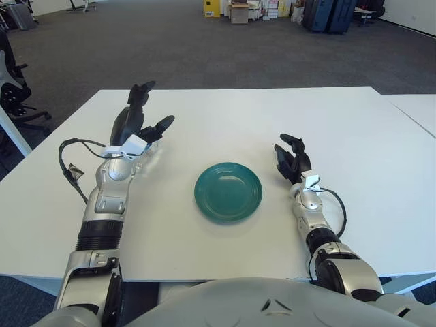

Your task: Put the bottle into the plate.

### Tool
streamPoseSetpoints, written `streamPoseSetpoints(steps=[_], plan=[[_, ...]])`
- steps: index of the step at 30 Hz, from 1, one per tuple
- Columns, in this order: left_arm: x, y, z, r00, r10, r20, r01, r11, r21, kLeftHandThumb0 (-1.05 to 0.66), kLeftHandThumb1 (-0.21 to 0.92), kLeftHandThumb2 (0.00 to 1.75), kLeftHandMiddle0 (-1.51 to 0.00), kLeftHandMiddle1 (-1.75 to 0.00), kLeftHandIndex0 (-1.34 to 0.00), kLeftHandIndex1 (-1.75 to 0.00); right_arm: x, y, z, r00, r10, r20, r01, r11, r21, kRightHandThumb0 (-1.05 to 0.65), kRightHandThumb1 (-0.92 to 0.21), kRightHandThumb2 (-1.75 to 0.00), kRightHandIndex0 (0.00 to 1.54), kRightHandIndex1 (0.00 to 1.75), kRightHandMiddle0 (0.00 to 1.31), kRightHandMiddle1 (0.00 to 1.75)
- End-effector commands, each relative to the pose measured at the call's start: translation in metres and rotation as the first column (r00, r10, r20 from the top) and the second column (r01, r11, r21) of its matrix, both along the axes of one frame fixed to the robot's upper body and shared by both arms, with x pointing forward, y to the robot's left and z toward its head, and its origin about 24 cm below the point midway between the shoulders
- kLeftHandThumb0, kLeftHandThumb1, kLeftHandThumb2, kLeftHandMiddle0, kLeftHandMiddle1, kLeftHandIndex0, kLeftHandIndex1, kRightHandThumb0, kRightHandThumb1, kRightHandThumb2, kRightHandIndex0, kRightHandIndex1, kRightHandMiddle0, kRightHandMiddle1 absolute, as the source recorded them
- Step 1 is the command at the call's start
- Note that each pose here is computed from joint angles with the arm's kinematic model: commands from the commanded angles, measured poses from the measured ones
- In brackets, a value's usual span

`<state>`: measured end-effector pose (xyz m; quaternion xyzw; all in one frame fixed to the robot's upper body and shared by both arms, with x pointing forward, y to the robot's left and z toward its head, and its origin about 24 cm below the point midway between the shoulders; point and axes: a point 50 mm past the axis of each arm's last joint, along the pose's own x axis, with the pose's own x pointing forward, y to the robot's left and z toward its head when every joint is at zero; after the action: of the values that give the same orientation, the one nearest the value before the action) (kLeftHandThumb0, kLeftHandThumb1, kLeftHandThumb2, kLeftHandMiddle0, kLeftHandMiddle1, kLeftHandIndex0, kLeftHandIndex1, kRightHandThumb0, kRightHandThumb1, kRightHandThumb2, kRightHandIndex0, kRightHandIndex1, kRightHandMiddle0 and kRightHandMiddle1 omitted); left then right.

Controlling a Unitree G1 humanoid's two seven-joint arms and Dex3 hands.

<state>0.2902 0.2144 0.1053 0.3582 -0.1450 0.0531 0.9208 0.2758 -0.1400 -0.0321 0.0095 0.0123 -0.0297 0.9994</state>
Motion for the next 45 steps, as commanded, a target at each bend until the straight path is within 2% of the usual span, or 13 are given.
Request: streamPoseSetpoints(steps=[1, 10, 11, 14, 20, 25, 32, 45], plan=[[0.005, 0.000, 0.003, 1.000, 0.021, 0.013, -0.022, 0.999, 0.048, -0.96, 0.92, 0.32, -0.36, 0.00, 0.00, -0.79, -0.018, 0.000, -0.025, 0.990, -0.013, -0.137, 0.016, 1.000, 0.020, -0.58, -0.92, -0.55, 0.57, 0.07, 0.01, 0.93], [0.017, 0.001, 0.000, 0.992, 0.119, 0.041, -0.125, 0.968, 0.218, -1.03, 0.92, 0.42, -0.32, 0.00, 0.00, -0.75, -0.019, -0.001, -0.025, 0.991, -0.008, -0.137, 0.011, 1.000, 0.017, -0.58, -0.92, -0.56, 0.59, 0.08, 0.01, 0.93], [0.022, 0.002, -0.004, 0.989, 0.144, 0.026, -0.145, 0.950, 0.276, -1.04, 0.92, 0.42, -0.32, 0.00, 0.00, -0.74, -0.019, -0.001, -0.025, 0.991, -0.008, -0.137, 0.010, 1.000, 0.016, -0.59, -0.92, -0.56, 0.59, 0.08, 0.01, 0.93], [0.038, 0.005, -0.016, 0.975, 0.219, -0.046, -0.177, 0.881, 0.439, -1.04, 0.92, 0.51, -0.21, 0.00, 0.00, -0.60, -0.019, -0.002, -0.025, 0.991, -0.006, -0.133, 0.008, 1.000, 0.015, -0.59, -0.92, -0.56, 0.61, 0.09, 0.01, 0.93], [0.054, 0.008, -0.036, 0.932, 0.328, -0.154, -0.187, 0.800, 0.570, -1.05, 0.92, 0.63, -0.03, 0.00, 0.00, -0.33, -0.020, -0.002, -0.025, 0.992, -0.007, -0.129, 0.008, 1.000, 0.010, -0.59, -0.92, -0.56, 0.64, 0.10, 0.03, 0.94], [0.058, 0.007, -0.043, 0.895, 0.396, -0.204, -0.190, 0.754, 0.628, -1.05, 0.92, 0.68, 0.00, 0.00, 0.00, -0.19, -0.020, -0.002, -0.025, 0.992, -0.010, -0.126, 0.012, 1.000, 0.009, -0.60, -0.92, -0.56, 0.64, 0.11, 0.04, 0.94], [0.057, 0.008, -0.066, 0.826, 0.472, -0.307, -0.144, 0.704, 0.696, -1.05, 0.92, 0.73, 0.00, 0.00, 0.00, -0.03, -0.021, -0.003, -0.025, 0.993, -0.014, -0.120, 0.015, 1.000, 0.006, -0.60, -0.92, -0.55, 0.66, 0.12, 0.05, 0.94], [0.056, 0.018, -0.082, 0.759, 0.520, -0.391, -0.105, 0.691, 0.715, -1.05, 0.92, 0.76, 0.00, 0.00, 0.00, 0.00, -0.023, -0.003, -0.023, 0.996, -0.030, -0.079, 0.030, 1.000, 0.007, -0.64, -0.92, -0.56, 0.66, 0.13, 0.07, 0.96]])
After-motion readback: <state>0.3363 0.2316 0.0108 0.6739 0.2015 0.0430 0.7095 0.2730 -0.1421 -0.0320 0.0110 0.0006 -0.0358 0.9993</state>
